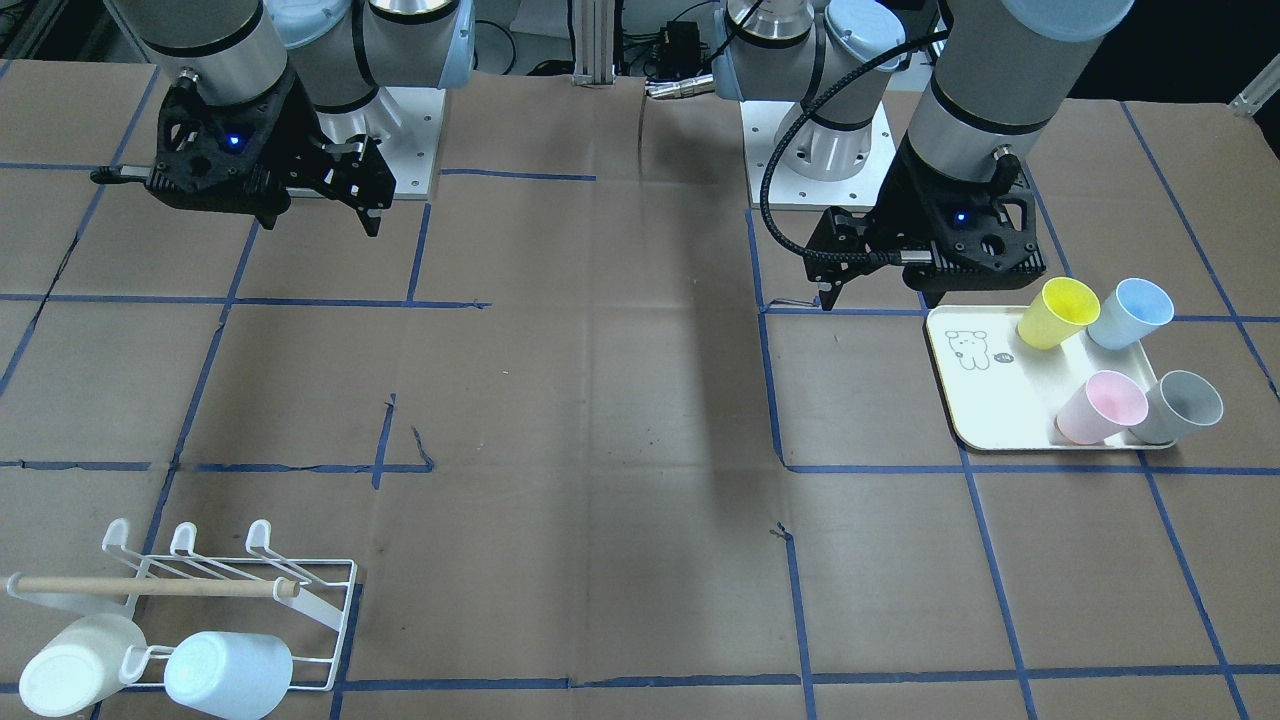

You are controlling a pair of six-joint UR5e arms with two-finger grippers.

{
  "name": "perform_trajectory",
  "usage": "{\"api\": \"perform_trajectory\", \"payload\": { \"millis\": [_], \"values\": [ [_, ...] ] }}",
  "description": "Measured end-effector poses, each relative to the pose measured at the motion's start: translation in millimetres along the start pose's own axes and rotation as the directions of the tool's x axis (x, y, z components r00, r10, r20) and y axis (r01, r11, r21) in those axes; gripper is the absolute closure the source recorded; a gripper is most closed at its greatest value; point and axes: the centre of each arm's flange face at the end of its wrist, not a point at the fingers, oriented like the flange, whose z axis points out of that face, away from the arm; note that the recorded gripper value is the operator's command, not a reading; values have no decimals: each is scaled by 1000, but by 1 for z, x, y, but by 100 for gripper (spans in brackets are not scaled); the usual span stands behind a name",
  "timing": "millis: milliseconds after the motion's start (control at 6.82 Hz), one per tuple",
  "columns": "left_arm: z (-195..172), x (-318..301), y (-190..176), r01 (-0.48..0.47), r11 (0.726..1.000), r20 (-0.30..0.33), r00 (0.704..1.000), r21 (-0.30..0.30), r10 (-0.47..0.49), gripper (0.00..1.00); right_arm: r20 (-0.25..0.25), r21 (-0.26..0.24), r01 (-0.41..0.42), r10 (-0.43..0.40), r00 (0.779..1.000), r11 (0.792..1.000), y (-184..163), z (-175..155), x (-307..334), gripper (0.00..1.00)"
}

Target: Transfer IKEA cup to right arm and place on rack

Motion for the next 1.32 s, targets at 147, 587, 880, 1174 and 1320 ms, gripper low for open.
{"api": "perform_trajectory", "payload": {
  "millis": [147, 587, 880, 1174, 1320],
  "values": [
    [0, 0, 0, 0, 1000, 0, 1000, 1, 0, 1, 0, 0, -1, 1, 1000, 1000, 0, 0, 0, 0],
    [-1, 0, 0, 0, 1000, -1, 1000, 3, 0, 1, 0, -6, -3, 3, 1000, 1000, 1, 1, 1, 0],
    [-1, 0, 0, 0, 1000, -1, 1000, 3, 0, 1, 2, -8, -4, 4, 1000, 1000, 1, 1, 0, 0],
    [-1, 1, 0, -1, 1000, -1, 1000, 3, 1, 1, 2, -9, -5, 5, 1000, 1000, 1, 1, 0, 0],
    [-1, 1, 0, -1, 1000, 0, 1000, 2, 1, 1, 2, -9, -5, 5, 1000, 1000, 1, 1, 0, 0]
  ]
}}
